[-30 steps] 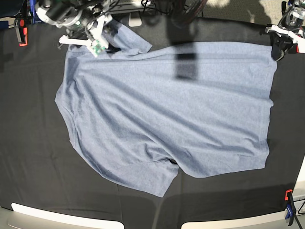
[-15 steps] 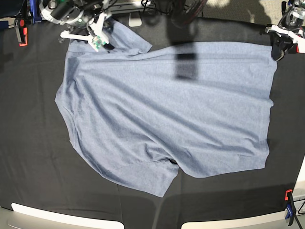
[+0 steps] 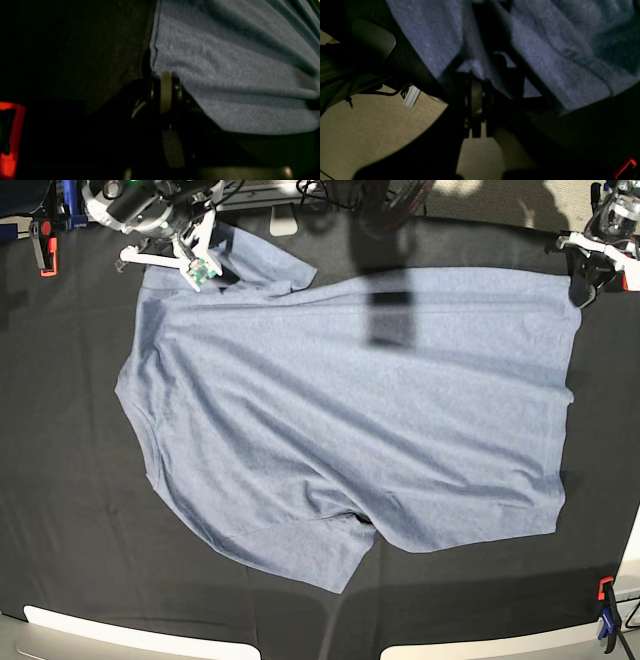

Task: Layout the t-shirt on the table in an organized manner, then fold the t-shirt properly
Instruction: 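Grasp the shirt side edge with the right gripper and lift it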

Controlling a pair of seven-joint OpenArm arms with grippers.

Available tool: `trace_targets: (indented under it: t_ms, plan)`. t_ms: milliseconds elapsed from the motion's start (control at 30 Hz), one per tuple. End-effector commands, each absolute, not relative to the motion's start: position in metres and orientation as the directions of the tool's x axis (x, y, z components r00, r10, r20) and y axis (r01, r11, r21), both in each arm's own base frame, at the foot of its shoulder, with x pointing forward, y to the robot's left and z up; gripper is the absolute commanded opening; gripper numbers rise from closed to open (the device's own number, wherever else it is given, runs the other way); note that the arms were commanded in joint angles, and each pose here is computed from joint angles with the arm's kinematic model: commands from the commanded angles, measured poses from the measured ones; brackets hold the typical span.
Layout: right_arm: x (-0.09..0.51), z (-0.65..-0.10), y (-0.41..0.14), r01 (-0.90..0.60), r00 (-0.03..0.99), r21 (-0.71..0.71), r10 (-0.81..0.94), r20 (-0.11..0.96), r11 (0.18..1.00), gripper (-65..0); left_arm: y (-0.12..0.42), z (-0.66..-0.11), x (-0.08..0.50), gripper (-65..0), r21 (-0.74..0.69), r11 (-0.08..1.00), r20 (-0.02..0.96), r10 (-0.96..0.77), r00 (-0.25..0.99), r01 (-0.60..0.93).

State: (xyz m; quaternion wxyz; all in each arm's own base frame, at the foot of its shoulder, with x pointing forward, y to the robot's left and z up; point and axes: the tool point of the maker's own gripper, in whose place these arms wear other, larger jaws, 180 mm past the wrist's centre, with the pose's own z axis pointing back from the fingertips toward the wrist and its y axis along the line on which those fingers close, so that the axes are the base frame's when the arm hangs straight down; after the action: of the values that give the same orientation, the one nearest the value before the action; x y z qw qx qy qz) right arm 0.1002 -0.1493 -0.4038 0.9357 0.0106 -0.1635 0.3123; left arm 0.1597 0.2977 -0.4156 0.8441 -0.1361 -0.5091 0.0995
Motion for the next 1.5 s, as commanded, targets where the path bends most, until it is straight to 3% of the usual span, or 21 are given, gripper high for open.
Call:
trace_targets:
  t_ms: [0, 233, 433, 667, 1100, 1467]
  plan:
    - [0.101, -0.398, -0.148, -0.597, 0.741, -0.090, 0.590, 0.321, 0.798, -65.0, 0.306, -0.407, 0.160, -65.0, -0.324, 0.946, 0.846, 0.305, 0.437, -0.032]
    - [0.070, -0.369, -0.138, -0.632, 0.718, -0.079, 0.621, 0.315, 0.771, -65.0, 0.320, -0.393, 0.141, -65.0, -0.278, 0.959, 0.860, 0.272, 0.432, -0.051]
    - [0.040, -0.359, -0.121, -0.635, 0.736, 0.020, 0.597, 0.319, 0.772, -65.0, 0.330, -0.359, 0.131, -65.0, -0.201, 0.979, 0.894, 0.195, 0.403, -0.029]
    - [0.043, -0.357, -0.118, -0.632, 0.731, 0.024, 0.586, 0.350, 0.775, -65.0, 0.337, -0.345, 0.126, -65.0, -0.165, 0.986, 0.906, 0.164, 0.391, -0.032]
    - [0.152, -0.327, -0.128, -0.582, 0.589, -0.228, 0.598, 0.544, 0.781, -65.0, 0.348, -0.332, 0.166, -65.0, -0.149, 0.986, 0.942, 0.164, 0.292, -0.072]
    - [0.215, -0.341, -0.137, -0.530, 0.564, -0.250, 0.557, 0.610, 0.810, -65.0, 0.331, -0.324, 0.214, -65.0, -0.181, 0.983, 0.956, 0.179, 0.234, -0.015]
